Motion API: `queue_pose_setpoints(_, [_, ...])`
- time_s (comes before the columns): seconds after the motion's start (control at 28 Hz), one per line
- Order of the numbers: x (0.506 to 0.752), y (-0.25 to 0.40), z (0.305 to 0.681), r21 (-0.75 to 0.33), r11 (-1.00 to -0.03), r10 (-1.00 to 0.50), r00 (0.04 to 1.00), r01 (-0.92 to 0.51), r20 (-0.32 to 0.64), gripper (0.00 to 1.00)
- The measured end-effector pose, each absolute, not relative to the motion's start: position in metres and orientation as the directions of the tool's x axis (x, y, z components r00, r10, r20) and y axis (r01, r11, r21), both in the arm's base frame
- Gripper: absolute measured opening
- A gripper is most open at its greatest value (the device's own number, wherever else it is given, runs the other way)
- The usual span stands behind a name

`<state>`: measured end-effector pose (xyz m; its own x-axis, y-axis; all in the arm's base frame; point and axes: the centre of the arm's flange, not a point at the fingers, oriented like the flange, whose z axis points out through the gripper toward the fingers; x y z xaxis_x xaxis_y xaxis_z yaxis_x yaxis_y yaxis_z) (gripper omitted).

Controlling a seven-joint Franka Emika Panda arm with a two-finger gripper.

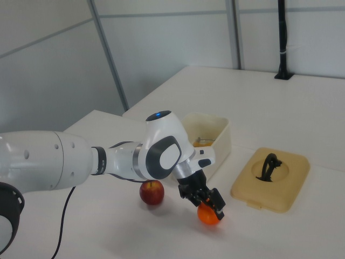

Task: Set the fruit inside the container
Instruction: 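Close the gripper around the orange and lift it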

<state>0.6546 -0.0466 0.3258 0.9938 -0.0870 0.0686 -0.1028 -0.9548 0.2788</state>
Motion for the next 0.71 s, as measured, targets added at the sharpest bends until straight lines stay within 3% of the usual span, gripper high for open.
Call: queue_pose_setpoints(0.71, [0.6599,-0.0381,0.33,0.274,-0.952,-0.111,0.989,-0.135,0.098,1.0])
